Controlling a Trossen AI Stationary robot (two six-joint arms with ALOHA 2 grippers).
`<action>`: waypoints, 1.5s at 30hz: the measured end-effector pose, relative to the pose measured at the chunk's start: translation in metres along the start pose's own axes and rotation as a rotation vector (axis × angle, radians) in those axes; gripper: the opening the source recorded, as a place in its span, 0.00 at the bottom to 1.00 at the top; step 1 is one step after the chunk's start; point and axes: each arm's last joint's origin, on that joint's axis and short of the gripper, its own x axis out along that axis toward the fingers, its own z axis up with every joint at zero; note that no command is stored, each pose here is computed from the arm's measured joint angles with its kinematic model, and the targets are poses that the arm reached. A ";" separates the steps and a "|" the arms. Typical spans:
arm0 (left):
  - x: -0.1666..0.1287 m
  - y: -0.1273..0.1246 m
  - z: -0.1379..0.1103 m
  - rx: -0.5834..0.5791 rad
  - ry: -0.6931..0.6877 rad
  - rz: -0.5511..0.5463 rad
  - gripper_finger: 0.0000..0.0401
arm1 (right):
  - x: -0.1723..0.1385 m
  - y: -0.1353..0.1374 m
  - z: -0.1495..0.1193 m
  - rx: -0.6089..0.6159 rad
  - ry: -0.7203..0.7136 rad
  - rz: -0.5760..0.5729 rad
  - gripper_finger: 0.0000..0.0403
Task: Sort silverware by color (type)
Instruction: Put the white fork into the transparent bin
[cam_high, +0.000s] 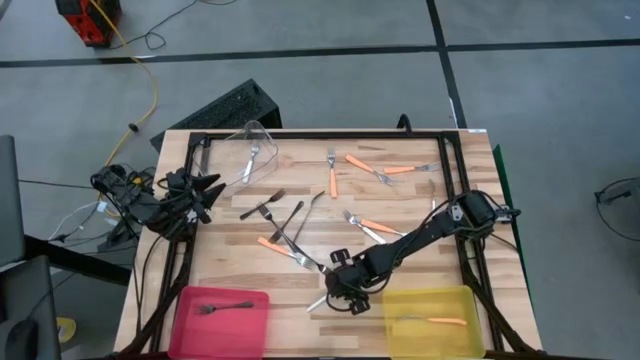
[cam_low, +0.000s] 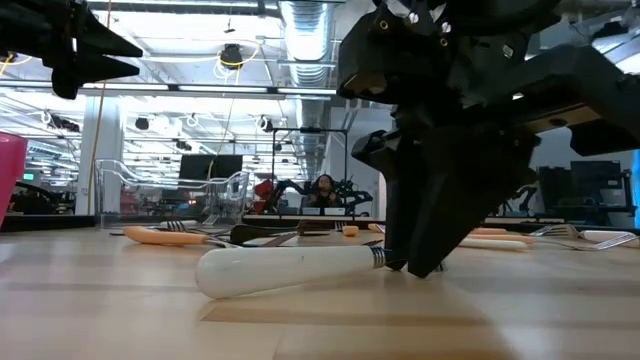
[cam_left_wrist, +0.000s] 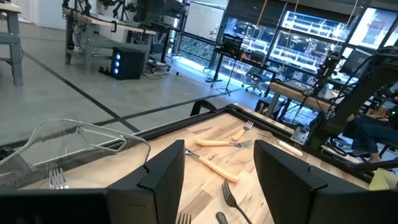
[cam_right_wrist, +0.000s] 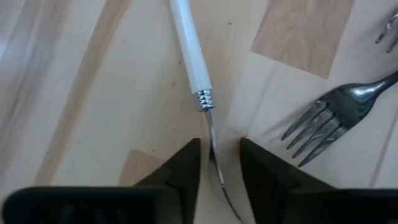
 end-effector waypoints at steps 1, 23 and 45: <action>0.000 0.000 0.000 0.000 0.000 0.000 0.44 | 0.000 0.000 0.000 0.000 0.002 0.000 0.29; 0.000 0.000 0.000 0.000 0.000 0.000 0.44 | -0.023 -0.009 0.039 0.018 -0.115 0.010 0.05; 0.000 0.000 0.000 0.000 0.000 0.000 0.44 | -0.128 -0.142 0.132 -0.154 -0.704 -0.384 0.05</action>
